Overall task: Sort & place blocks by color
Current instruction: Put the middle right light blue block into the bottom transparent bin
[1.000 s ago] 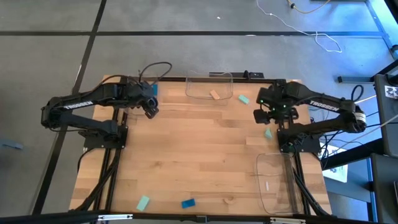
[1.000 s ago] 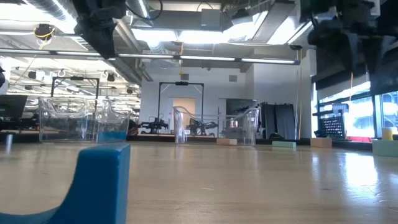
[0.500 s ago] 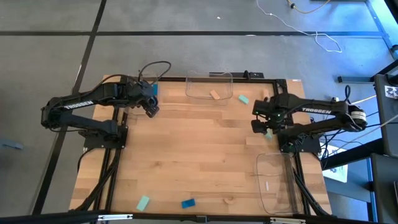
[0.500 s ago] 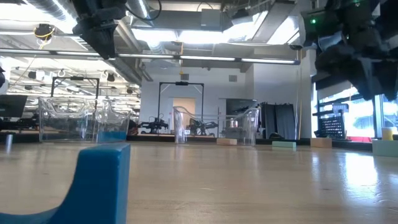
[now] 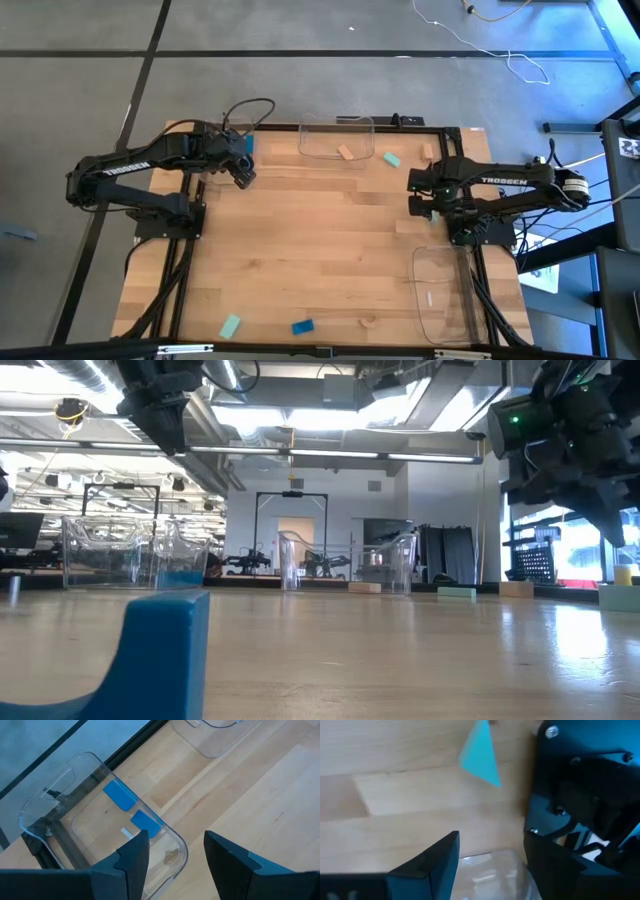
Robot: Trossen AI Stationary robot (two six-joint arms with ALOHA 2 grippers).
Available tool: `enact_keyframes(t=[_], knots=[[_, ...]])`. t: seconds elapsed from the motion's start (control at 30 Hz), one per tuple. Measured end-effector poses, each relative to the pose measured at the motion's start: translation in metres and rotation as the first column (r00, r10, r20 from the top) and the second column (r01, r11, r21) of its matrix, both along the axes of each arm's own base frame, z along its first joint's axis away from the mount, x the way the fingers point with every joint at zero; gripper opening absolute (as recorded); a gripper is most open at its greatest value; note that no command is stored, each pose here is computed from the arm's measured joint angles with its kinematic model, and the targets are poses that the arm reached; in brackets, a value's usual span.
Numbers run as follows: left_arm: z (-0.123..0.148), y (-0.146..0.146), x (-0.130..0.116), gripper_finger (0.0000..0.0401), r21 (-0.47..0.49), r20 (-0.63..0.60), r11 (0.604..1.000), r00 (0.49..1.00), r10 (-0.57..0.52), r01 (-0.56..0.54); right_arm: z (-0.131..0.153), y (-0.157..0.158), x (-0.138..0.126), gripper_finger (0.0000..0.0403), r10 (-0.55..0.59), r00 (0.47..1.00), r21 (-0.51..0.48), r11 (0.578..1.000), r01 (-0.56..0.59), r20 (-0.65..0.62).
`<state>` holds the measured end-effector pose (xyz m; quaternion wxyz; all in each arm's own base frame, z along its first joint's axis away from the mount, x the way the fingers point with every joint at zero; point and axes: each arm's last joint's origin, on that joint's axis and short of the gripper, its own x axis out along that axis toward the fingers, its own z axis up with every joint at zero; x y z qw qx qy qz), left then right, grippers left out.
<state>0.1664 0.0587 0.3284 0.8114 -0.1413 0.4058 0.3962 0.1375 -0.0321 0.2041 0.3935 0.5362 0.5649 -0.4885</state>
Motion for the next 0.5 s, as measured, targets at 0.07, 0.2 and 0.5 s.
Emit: enact_keyframes(t=[0.07, 0.2, 0.5], knots=[[0.0, 0.0, 0.0, 0.0181, 0.001, -0.001, 1.0, 1.0, 0.0, 0.0, -0.0006, -0.0011, 0.0009, 0.0223, 0.005, 1.0, -0.032, 0.999, -0.004, 0.003], [0.0, 0.0, 0.0, 0.0181, 0.001, -0.001, 1.0, 1.0, 0.001, -0.001, -0.0017, -0.0038, 0.0062, 0.0223, 0.011, 0.999, -0.084, 0.996, -0.006, 0.051], [0.0, 0.0, -0.0001, 0.0181, 0.001, -0.001, 1.0, 1.0, 0.001, -0.001, -0.0098, -0.0043, 0.0065, 0.0223, -0.124, 0.992, -0.118, 0.985, 0.127, 0.036]])
